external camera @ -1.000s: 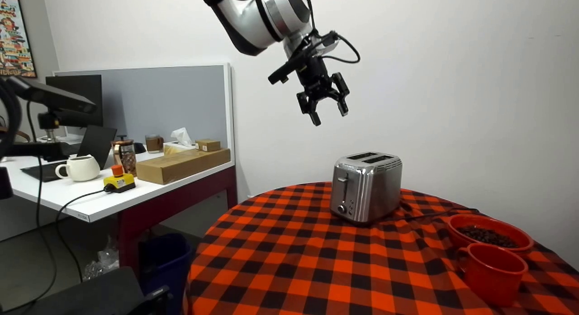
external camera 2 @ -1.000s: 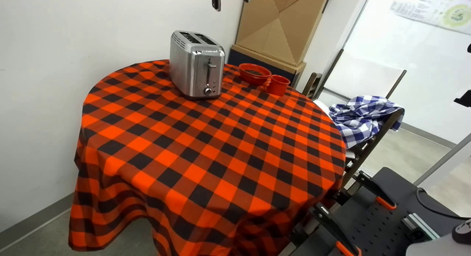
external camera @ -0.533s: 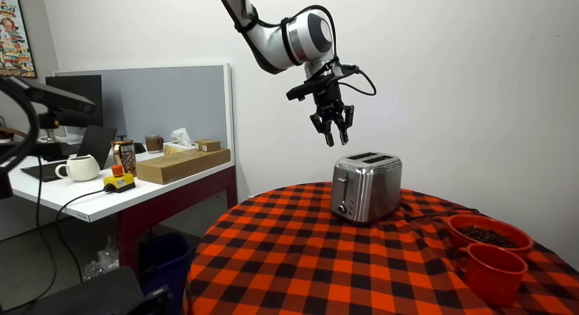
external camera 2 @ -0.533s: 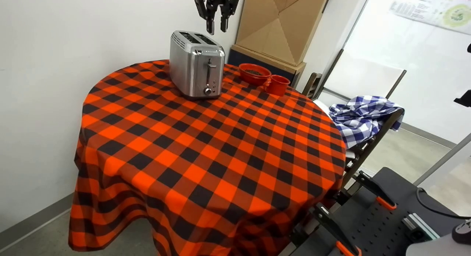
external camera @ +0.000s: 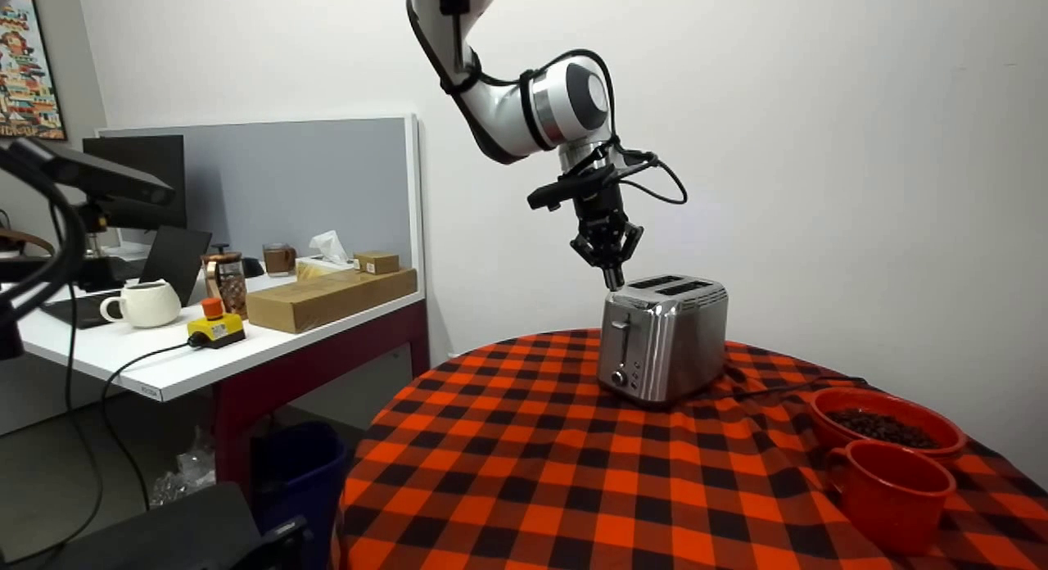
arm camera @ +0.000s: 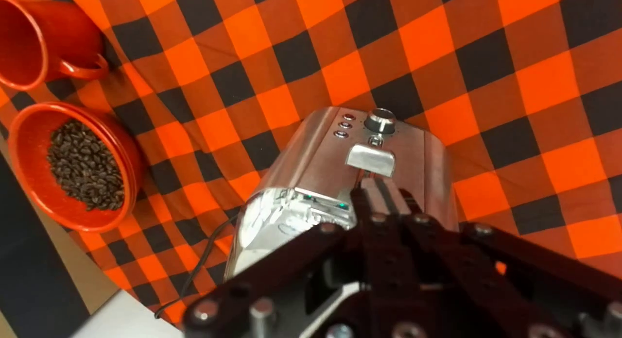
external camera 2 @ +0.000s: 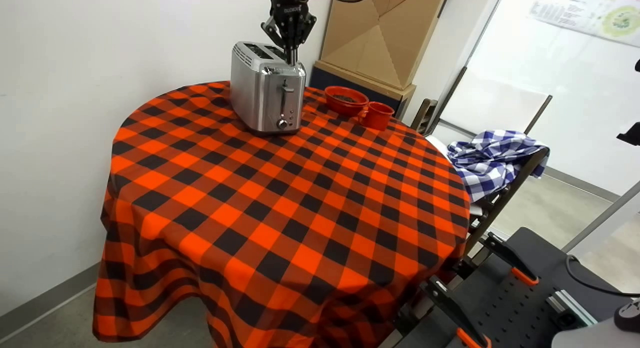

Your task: Push the lever on the toaster downwards

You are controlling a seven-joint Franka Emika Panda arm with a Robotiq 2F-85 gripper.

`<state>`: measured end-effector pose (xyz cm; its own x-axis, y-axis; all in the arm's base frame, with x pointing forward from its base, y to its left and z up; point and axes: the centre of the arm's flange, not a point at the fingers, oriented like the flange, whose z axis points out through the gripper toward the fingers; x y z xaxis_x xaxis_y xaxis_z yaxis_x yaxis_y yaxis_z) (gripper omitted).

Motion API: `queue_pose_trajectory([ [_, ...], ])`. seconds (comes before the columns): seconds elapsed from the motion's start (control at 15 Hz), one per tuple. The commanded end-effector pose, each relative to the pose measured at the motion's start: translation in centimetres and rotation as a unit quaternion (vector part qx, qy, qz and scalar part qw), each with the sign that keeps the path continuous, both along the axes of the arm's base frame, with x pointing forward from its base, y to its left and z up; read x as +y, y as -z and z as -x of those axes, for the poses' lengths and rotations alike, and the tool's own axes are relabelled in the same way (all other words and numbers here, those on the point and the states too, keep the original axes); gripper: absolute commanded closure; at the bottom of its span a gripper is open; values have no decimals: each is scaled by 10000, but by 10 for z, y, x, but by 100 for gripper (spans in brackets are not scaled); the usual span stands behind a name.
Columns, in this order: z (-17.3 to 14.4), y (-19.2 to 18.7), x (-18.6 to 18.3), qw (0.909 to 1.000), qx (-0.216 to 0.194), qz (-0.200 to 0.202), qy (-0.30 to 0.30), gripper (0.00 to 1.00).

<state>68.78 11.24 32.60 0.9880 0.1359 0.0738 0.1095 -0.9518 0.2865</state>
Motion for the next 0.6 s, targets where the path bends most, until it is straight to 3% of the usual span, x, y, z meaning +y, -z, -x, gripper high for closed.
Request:
queue_pose_trajectory([
  [0.0, -15, 19, -4, 9998, 6, 169, -42, 100],
  [0.53, -23, 54, -11, 9987, -288, 418, 59, 100],
])
